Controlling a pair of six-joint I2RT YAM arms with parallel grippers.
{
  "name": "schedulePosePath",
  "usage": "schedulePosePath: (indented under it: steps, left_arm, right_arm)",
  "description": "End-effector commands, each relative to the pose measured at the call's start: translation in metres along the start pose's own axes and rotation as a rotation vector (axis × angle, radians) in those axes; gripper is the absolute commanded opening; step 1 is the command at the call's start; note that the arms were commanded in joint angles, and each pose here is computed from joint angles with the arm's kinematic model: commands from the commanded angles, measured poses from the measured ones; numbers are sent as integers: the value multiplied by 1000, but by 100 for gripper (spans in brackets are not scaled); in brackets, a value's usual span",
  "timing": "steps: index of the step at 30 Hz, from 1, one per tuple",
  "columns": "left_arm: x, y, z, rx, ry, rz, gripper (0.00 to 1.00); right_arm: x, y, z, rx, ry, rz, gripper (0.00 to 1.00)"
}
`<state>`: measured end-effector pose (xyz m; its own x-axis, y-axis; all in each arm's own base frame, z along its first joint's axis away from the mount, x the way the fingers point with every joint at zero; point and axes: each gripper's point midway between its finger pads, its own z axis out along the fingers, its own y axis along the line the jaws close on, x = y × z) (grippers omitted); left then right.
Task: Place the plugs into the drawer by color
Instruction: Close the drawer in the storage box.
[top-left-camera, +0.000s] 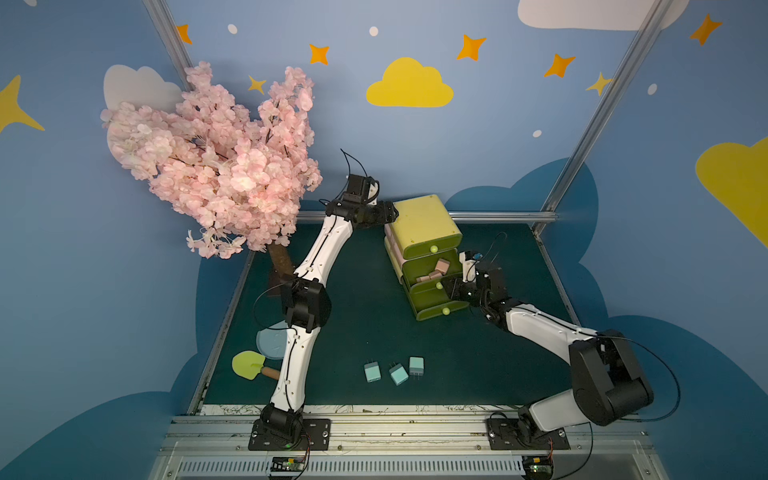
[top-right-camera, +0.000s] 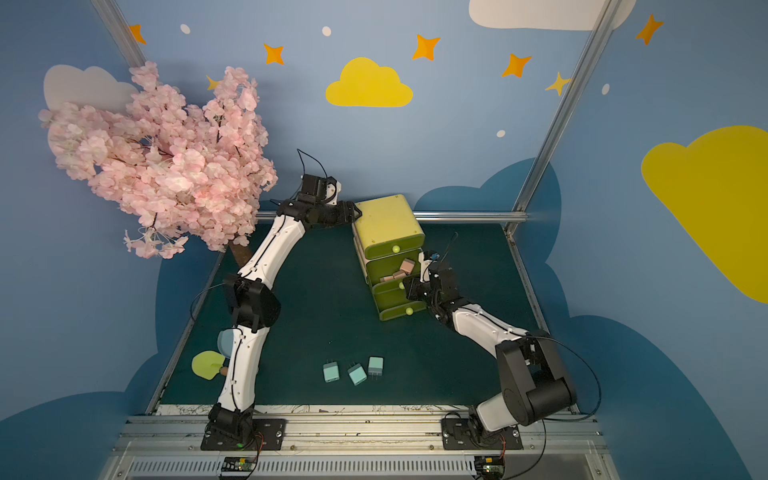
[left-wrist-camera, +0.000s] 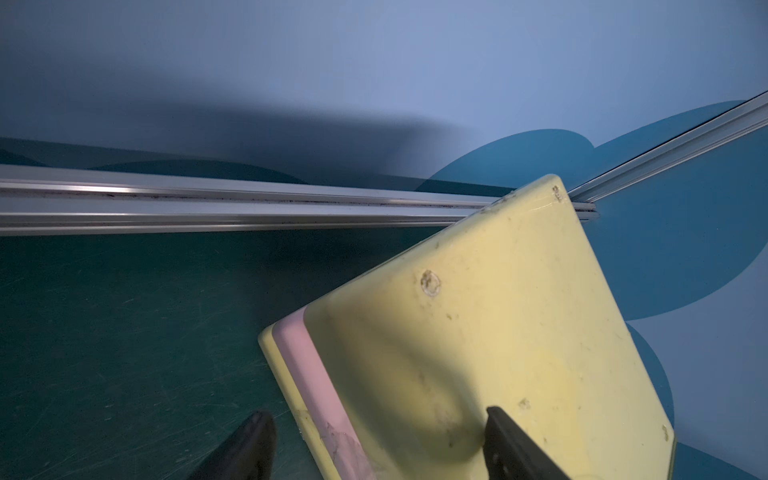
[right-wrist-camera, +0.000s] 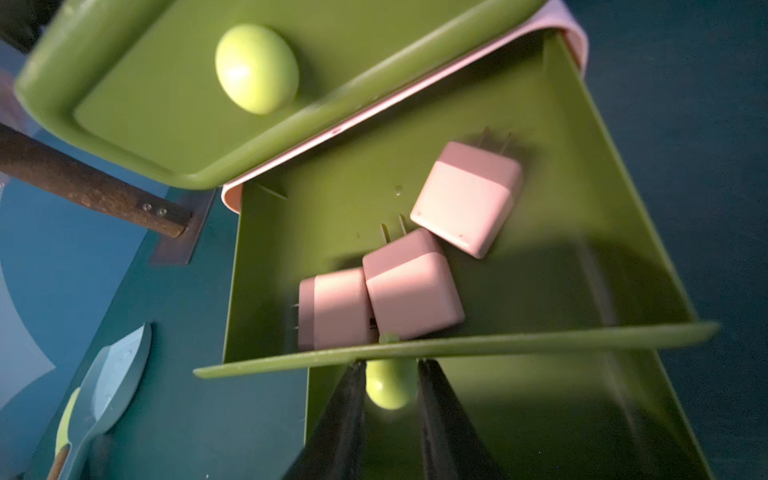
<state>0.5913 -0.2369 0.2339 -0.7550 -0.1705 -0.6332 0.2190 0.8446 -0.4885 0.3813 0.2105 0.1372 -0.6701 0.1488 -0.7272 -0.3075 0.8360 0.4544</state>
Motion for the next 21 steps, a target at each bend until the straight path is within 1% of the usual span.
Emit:
schedulePosePath:
  steps: [1,10,14,17,21]
  left_arm:
    - [31,19,17,-52,99,-25,80]
    - [36,18,19,-55,112,-29,80]
    - [38,18,20,-57,115,-28,80]
    - [38,18,19,-59,117,-25,79]
    - [38,18,18,-62,116,-22,79]
  right_arm:
    - [-11,3,8,23,-20,-69,26]
    - [-36,14,25,40,-107,-113,24]
    - [-42,17,39,44,-165,-112,24]
    - [-46,19,47,23,-197,-85,25]
    - [-52,25,54,4,-216,-71,27]
